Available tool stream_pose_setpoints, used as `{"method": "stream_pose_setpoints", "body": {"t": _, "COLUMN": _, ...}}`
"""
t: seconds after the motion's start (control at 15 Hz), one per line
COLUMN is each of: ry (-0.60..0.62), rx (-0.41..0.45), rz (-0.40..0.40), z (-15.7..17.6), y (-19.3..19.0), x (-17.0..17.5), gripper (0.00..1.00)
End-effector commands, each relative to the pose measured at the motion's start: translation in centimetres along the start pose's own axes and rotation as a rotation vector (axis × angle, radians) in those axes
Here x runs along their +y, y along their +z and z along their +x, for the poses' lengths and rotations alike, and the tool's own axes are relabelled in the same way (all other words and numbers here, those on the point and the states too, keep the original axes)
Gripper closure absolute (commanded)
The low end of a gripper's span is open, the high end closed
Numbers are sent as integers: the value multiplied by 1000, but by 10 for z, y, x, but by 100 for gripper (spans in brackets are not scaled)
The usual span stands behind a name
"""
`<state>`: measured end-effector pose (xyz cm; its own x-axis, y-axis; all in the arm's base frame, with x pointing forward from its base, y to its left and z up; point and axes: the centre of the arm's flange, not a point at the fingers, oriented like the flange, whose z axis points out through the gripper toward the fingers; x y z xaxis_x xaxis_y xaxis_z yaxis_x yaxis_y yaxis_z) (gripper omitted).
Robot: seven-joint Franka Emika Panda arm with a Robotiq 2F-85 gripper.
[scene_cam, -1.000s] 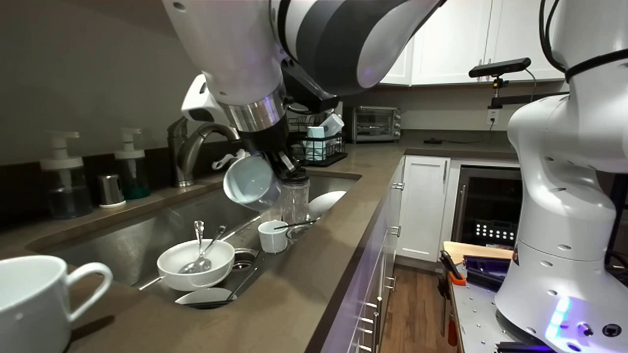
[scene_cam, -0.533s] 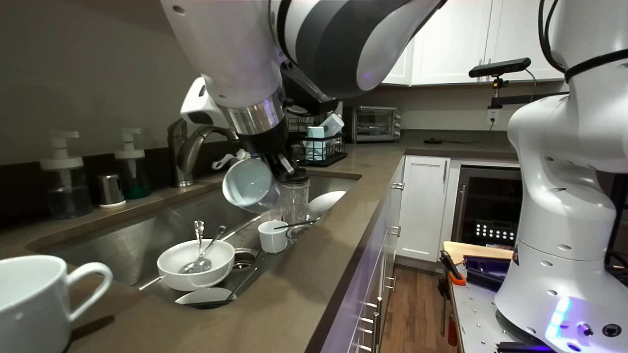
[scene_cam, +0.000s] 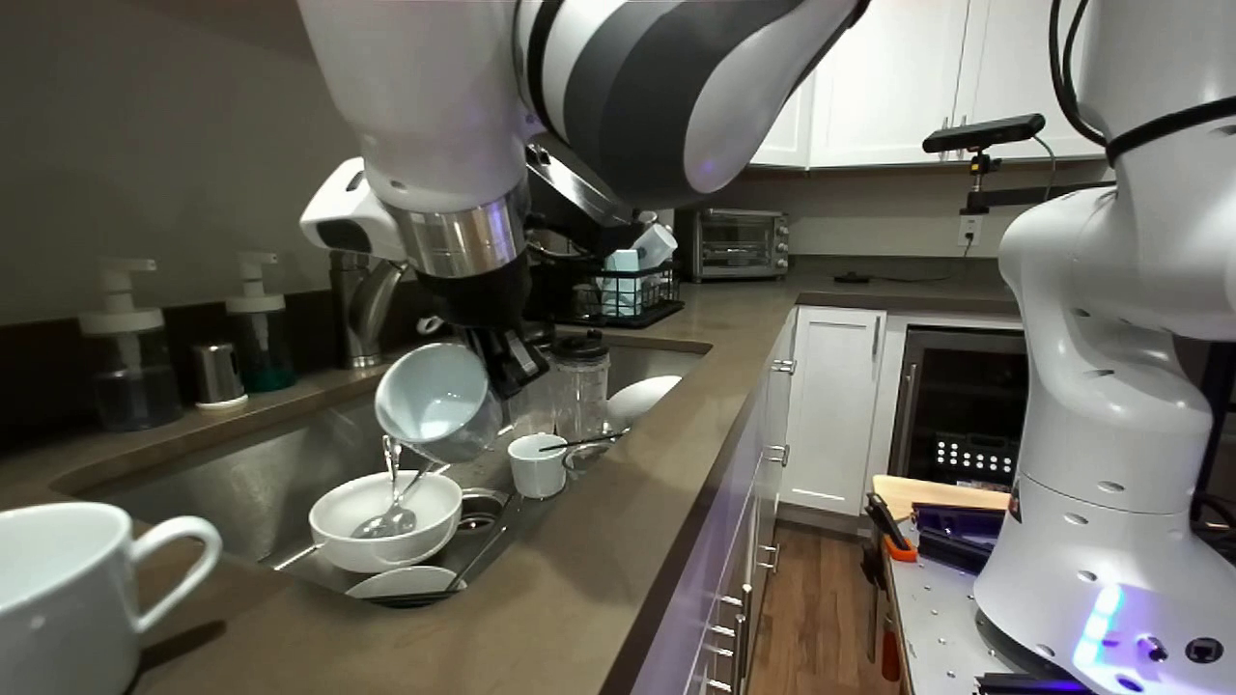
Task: Pour the water in the white cup on the right into the sink then place it on the left
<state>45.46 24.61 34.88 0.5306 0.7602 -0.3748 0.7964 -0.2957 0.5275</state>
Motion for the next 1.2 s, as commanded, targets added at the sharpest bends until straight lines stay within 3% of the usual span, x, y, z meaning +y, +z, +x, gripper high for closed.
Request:
{"method": "stream_pose_setpoints", "body": {"t": 0.0, "ry": -35, "rx": 62, "rz": 70, "z": 12, "y": -18, "x": 12, "gripper": 96}}
{"method": "stream_pose_setpoints", "body": {"t": 0.27, "ry": -61, "rx": 110, "rz": 97, "z": 17, "y": -42, "x": 23, "gripper": 96}}
{"method": "stream_pose_setpoints", "body": {"t": 0.67, "ry": -119, "rx": 214, "rz": 76, "z": 40, "y": -78, "x": 24, "gripper": 96}}
{"method": "stream_pose_setpoints", "body": {"t": 1.13, "ry": -169, "rx": 326, "rz": 53, "z": 65, "y": -90, "x": 29, "gripper": 96}}
